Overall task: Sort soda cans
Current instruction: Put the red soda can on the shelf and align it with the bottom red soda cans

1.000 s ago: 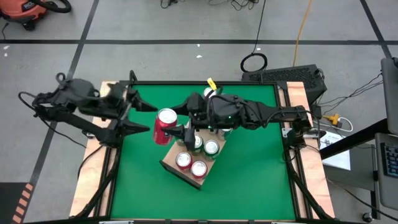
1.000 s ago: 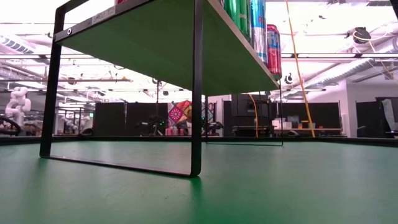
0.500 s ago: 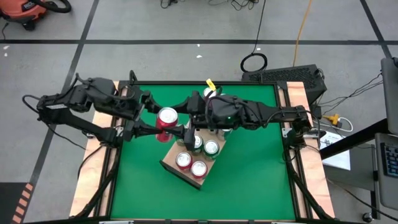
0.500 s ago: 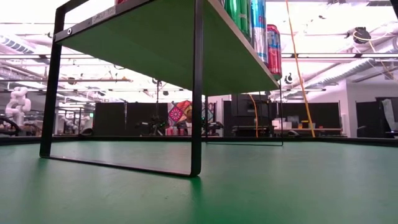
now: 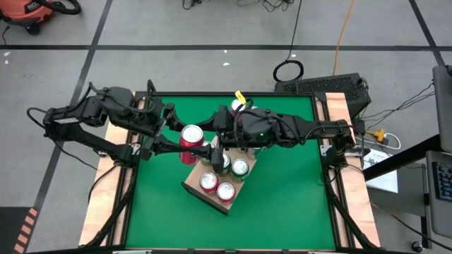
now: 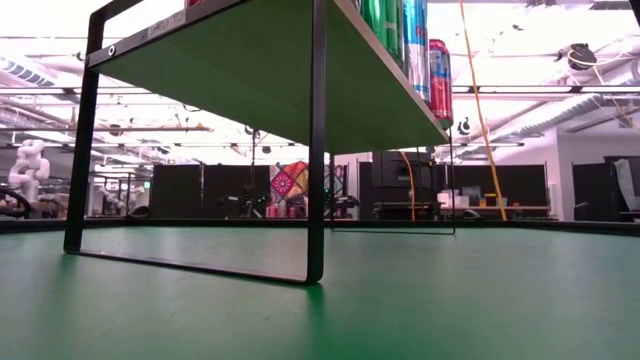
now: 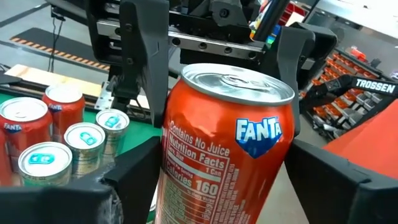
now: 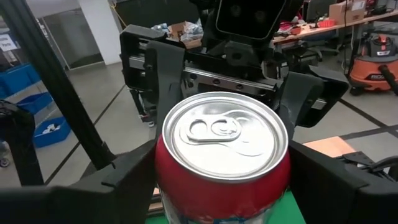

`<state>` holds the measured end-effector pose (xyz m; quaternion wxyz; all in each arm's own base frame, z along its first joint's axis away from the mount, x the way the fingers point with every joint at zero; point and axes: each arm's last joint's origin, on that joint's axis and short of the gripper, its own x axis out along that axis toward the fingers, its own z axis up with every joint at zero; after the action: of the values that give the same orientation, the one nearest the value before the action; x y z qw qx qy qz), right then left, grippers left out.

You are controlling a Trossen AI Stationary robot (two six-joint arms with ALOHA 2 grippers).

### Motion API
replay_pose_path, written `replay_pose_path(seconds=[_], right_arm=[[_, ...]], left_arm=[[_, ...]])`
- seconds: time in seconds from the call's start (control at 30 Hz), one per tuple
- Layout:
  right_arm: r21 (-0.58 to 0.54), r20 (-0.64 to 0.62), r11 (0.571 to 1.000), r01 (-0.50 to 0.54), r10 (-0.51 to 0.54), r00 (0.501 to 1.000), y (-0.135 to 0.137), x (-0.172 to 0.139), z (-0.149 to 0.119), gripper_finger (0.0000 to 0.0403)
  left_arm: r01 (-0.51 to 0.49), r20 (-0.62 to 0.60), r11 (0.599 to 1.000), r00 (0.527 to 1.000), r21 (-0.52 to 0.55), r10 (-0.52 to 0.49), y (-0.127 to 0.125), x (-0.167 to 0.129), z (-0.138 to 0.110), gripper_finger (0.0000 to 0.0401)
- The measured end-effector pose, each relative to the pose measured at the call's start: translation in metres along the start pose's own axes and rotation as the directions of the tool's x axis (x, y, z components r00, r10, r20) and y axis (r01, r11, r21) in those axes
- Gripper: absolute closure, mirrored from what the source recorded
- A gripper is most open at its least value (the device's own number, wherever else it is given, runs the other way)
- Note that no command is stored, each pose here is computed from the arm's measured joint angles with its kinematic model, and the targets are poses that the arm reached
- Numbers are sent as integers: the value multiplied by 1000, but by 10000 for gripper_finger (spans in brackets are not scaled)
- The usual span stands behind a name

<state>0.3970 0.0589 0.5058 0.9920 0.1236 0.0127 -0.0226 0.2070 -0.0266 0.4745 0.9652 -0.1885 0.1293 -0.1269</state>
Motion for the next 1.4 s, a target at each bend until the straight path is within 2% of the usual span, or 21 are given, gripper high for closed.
replay_pose_path(seconds=[0.3, 0.4, 0.63, 1.0, 1.23, 1.4], right_arm=[[37, -2, 999, 13, -13, 1000, -2, 1, -1, 108], [48, -2, 999, 15, -15, 1000, -2, 2, -1, 108], [65, 8, 998, 17, -18, 1000, -2, 2, 0, 108], [79, 22, 997, 9, -11, 1000, -2, 1, 2, 100], [66, 19, 997, 34, -36, 999, -3, 0, 2, 63], [69, 20, 997, 34, -36, 999, -3, -2, 4, 54]], left_arm=[[-2, -21, 1000, 1000, -11, 2, 0, -1, -2, 11], [-12, -42, 1000, 999, -17, 11, 2, 3, -4, 4], [-23, -43, 1000, 999, -13, 23, 5, 15, -4, 25], [-33, -3, 999, 999, 5, 33, 3, 10, -1, 109], [-33, 6, 997, 999, 66, 33, 3, 8, 0, 107], [-32, 10, 995, 999, 98, 31, 3, 8, 0, 106]])
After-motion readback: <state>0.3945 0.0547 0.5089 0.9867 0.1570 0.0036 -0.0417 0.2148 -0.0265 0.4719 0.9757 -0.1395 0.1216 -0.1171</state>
